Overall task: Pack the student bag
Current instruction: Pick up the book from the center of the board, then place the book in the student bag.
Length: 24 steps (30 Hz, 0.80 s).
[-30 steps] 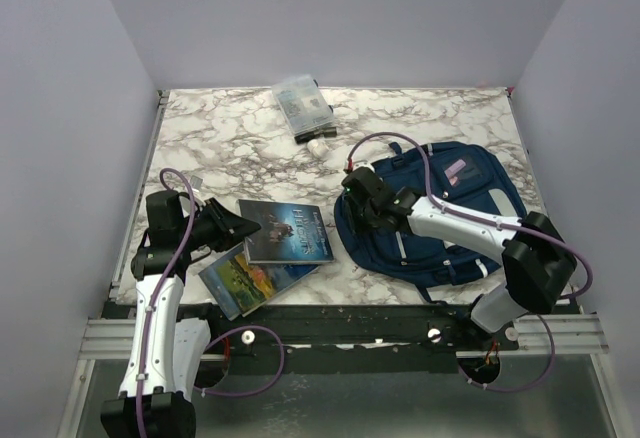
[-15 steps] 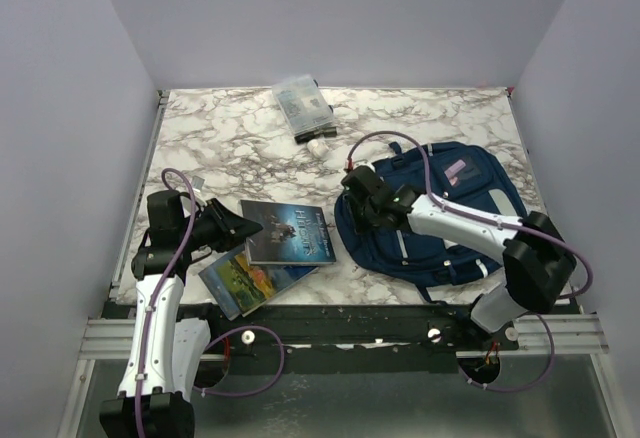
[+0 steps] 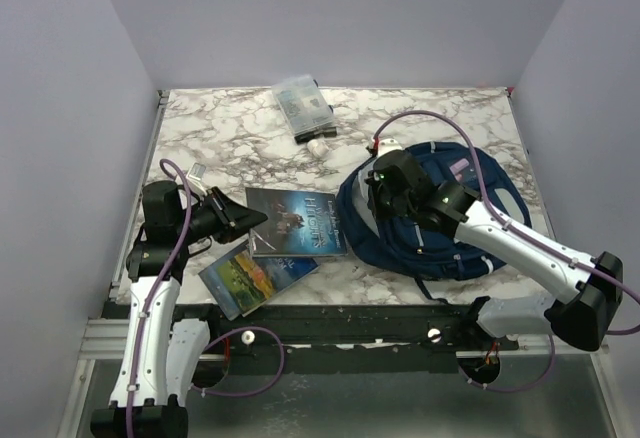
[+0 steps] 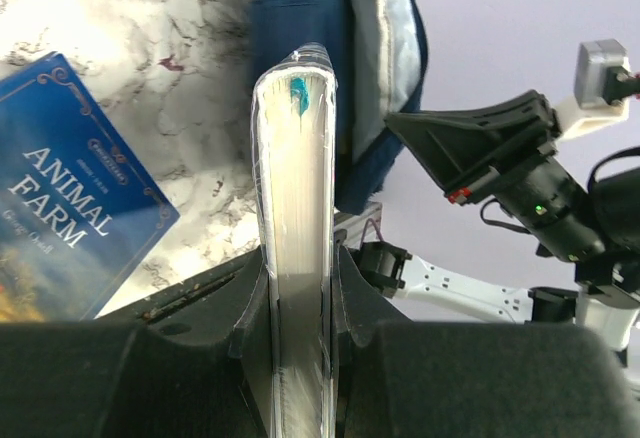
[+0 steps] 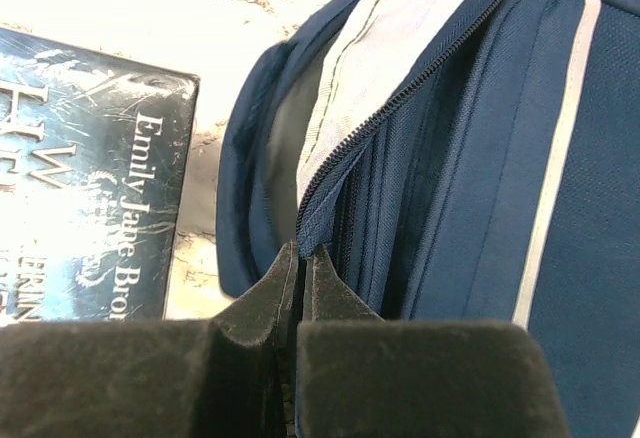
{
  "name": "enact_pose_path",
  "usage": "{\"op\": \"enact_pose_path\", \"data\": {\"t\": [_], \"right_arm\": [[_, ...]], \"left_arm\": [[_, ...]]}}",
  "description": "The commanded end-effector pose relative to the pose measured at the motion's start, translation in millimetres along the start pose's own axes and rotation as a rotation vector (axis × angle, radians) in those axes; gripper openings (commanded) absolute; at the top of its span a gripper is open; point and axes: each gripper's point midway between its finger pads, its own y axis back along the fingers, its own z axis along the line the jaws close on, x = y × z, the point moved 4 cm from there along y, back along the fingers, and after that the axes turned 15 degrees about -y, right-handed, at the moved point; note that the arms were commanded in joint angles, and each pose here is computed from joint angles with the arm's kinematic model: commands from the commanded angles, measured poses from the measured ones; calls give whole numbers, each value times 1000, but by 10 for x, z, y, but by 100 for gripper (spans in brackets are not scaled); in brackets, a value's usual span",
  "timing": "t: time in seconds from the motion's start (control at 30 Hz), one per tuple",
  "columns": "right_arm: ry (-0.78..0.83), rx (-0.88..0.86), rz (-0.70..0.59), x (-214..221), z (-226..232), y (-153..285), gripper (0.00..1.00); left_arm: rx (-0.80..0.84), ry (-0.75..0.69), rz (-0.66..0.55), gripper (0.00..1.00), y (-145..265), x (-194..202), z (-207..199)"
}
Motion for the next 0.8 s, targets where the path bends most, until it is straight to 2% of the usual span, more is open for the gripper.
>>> {"op": "enact_pose_path", "data": {"t": [0.0,0.17,0.27,0.4,0.53,0.67,0.77], "right_arm": [[30,-73,-32,-85,116,-12,0],[39,-66,44,192,68,-251,0],[10,-87,34,186,90,-221,0],[-56,-128,-46,-132,202,115,0],[-118,-207,-185,-554,315,604,0],[-105,-253,-278,-831,377,889,0],[-78,-250,-309,-899,354,981,0]], "left_arm": [[162,-55,-1,0,142,-43,-415],[154,-40,-5,0,134,-21,-383],[152,-45,-11,0,137,-16,-387],[146,-14,-8,0,78,-15,-356],[163,-15,-18,0,-15,-14,-424],[183,15,-40,0,-180,-29,-490],[206,3,-8,0,-354,1,-619]]}}
